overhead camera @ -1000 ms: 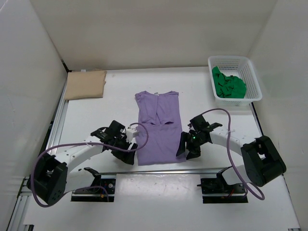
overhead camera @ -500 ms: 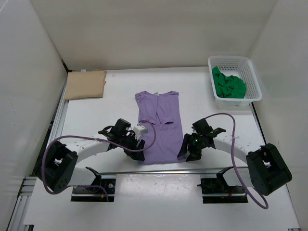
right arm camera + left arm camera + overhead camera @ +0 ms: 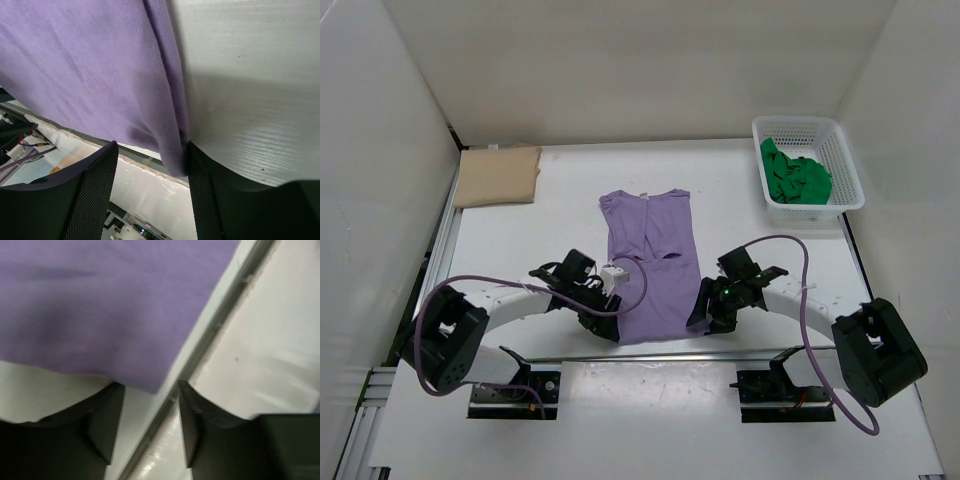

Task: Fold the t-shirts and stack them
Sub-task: Grab one side of the 2/3 rectangular tshirt with both arms

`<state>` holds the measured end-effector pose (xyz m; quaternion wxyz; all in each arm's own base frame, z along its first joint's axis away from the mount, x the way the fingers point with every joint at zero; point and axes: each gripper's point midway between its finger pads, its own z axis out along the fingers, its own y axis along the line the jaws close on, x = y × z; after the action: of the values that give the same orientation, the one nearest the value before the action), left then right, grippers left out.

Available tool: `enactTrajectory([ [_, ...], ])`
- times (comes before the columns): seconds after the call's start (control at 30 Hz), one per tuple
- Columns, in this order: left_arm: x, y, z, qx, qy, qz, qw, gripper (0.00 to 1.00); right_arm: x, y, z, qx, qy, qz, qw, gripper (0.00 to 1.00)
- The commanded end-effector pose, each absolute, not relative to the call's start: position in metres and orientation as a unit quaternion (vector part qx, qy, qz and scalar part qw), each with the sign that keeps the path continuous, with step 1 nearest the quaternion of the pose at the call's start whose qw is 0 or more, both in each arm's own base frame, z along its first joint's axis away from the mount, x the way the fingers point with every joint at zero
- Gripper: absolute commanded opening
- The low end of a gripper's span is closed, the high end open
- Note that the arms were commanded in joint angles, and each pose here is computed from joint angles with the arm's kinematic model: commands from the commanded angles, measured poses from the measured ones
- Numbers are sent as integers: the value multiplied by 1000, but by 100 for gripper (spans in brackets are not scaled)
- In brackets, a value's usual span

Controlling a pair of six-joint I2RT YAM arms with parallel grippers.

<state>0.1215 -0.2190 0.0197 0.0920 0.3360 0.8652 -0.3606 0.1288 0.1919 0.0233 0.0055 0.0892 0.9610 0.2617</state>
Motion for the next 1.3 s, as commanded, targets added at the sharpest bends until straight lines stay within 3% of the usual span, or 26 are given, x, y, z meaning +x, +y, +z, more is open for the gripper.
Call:
enactTrajectory([
  [0.0, 75, -169, -9, 320, 909, -264, -41, 62, 122, 179, 12, 76, 969, 235, 11, 62],
  [0.1, 82, -177, -8, 333, 907, -255, -39, 69, 119, 177, 9, 72, 970, 232, 8, 60],
  [0.23, 91, -186, -11, 333, 906, -260, -42, 65, 116, 177, 7, 69, 971, 230, -1, 51],
  [0.33, 87, -185, -17, 335, 905, -256, -55, 47, 119, 182, 9, 66, 968, 241, -3, 38],
  [0.37, 87, -186, -17, 335, 905, -256, -55, 38, 119, 182, 9, 60, 969, 241, -1, 32],
  [0.4, 88, -182, -21, 334, 908, -245, -56, 20, 119, 181, 9, 60, 969, 241, -1, 26],
  [0.43, 88, -182, -21, 334, 908, -245, -56, 12, 120, 184, 11, 55, 968, 245, -3, 20],
  [0.47, 92, -184, -20, 335, 909, -243, -50, 10, 119, 185, 12, 49, 967, 250, -5, 11],
  [0.57, 105, -194, -11, 341, 906, -250, -28, 10, 123, 189, 19, 37, 966, 257, -1, 0],
  [0.8, 138, -227, 41, 360, 885, -291, 54, 10, 121, 185, 48, 13, 967, 255, 3, 0],
  [0.93, 139, -213, 66, 348, 894, -275, 66, 10, 116, 178, 81, 9, 969, 246, 13, 0],
  [1.1, 157, -187, 96, 280, 917, -274, 72, 10, 147, 188, 136, -9, 960, 271, 75, 0],
  [1.27, 223, -176, 135, 219, 925, -278, 140, 10, 199, 194, 158, -13, 959, 273, 80, 0],
])
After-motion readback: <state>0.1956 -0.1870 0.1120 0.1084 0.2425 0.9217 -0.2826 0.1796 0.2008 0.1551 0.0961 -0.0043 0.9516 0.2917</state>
